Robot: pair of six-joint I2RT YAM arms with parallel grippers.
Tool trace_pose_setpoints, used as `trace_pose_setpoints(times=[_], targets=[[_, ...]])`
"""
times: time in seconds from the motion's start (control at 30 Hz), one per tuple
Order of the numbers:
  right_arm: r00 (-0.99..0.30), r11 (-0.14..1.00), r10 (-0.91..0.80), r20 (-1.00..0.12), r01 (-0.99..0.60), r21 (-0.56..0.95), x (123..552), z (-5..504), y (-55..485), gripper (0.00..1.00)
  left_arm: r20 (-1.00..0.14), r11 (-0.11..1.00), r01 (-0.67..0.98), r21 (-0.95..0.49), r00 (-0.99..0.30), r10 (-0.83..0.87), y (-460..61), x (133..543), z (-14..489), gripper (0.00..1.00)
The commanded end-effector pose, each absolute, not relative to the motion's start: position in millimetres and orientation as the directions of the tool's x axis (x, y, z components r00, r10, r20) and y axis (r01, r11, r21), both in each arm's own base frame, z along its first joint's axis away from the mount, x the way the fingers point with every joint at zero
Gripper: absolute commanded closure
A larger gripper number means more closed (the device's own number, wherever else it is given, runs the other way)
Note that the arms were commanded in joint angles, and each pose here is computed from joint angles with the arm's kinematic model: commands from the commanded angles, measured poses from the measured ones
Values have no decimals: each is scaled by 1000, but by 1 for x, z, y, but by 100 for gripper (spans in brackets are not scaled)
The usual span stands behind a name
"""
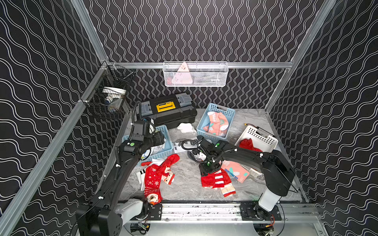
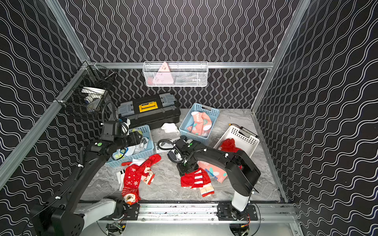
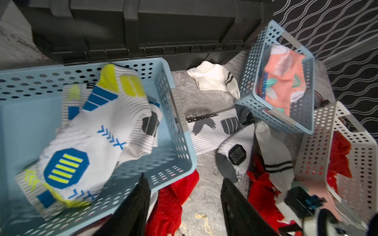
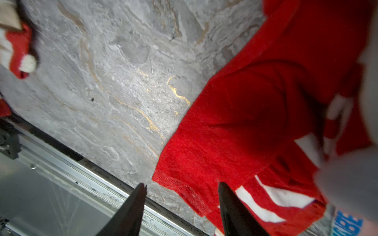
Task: Sort the socks into the basket by color
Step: Pick up the sock at the center of the board.
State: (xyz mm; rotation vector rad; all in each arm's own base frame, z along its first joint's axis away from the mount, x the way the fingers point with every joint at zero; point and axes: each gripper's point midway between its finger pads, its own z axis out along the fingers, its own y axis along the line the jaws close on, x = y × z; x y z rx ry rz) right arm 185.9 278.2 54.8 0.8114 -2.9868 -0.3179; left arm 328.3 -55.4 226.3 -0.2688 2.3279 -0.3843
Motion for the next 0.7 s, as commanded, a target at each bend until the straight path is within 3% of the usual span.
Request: trace_pose_setpoints(times=[0.0, 0.27, 0.47, 0.67], targets=[[-863, 848, -502, -53, -504, 162, 190, 44, 280, 41, -632, 927, -96, -362, -706, -320, -59, 320, 226, 40], [-857, 850, -513, -51, -515, 107, 184, 22, 278, 49, -639, 928, -91, -361, -701, -318, -62, 307, 231, 40], [-846, 843, -533, -20, -532, 81, 172, 7, 275, 71, -640, 928, -89, -363, -699, -317, -62, 304, 233, 40], [-841, 837, -540, -28, -540, 87, 170, 17, 277, 100, -645, 928, -84, -364, -696, -316, -62, 302, 234, 40]])
